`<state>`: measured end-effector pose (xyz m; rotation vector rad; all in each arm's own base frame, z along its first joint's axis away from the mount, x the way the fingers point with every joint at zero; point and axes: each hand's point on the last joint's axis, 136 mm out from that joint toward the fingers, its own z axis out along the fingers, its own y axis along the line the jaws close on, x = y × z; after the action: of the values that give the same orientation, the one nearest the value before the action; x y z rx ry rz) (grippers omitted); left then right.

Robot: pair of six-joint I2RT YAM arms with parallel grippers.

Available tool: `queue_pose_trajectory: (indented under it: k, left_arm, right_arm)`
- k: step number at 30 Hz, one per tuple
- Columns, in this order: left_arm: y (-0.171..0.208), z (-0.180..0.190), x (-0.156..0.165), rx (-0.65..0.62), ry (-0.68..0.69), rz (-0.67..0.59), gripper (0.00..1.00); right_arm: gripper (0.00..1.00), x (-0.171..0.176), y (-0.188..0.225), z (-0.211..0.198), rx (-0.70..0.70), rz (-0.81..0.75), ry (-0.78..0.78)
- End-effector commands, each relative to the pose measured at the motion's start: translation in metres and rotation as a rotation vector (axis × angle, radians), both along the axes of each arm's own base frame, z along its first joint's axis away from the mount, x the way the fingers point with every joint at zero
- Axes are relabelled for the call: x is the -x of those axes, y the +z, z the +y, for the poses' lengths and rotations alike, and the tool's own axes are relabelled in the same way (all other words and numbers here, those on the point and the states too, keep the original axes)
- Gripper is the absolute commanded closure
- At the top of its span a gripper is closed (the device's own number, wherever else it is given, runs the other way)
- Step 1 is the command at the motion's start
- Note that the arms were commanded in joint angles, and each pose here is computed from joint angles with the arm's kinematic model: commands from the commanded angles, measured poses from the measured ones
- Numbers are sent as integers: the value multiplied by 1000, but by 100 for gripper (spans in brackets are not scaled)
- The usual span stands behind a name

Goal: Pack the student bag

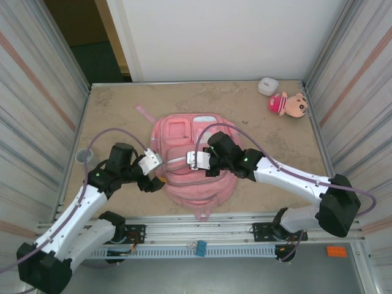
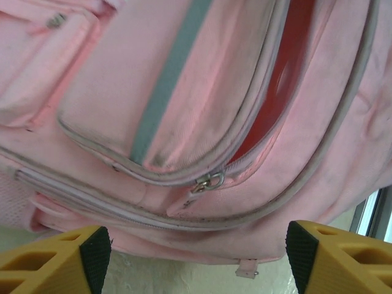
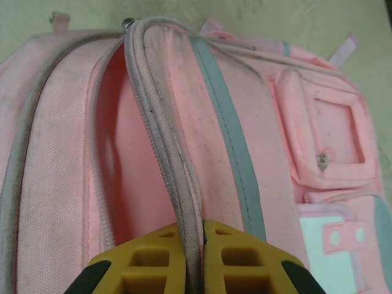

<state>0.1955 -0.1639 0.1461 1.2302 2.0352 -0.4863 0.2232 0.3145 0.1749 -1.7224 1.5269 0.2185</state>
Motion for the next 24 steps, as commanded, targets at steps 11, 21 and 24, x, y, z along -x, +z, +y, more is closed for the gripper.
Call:
queue_pose_trajectory:
  k: [11,21,24]
  left_arm:
    - [-6,-24,-21,39,-121,-36,36]
    - [3,-34,9,143,-202,56,80]
    - [10,-35,10,181,-181,37,89]
  right_arm:
    - [100,-5,58,5,-183,-48,-3]
    - [100,-18,59,-4,-234,-2,-78]
    - [100,-17,56,-4,-239,11,-78]
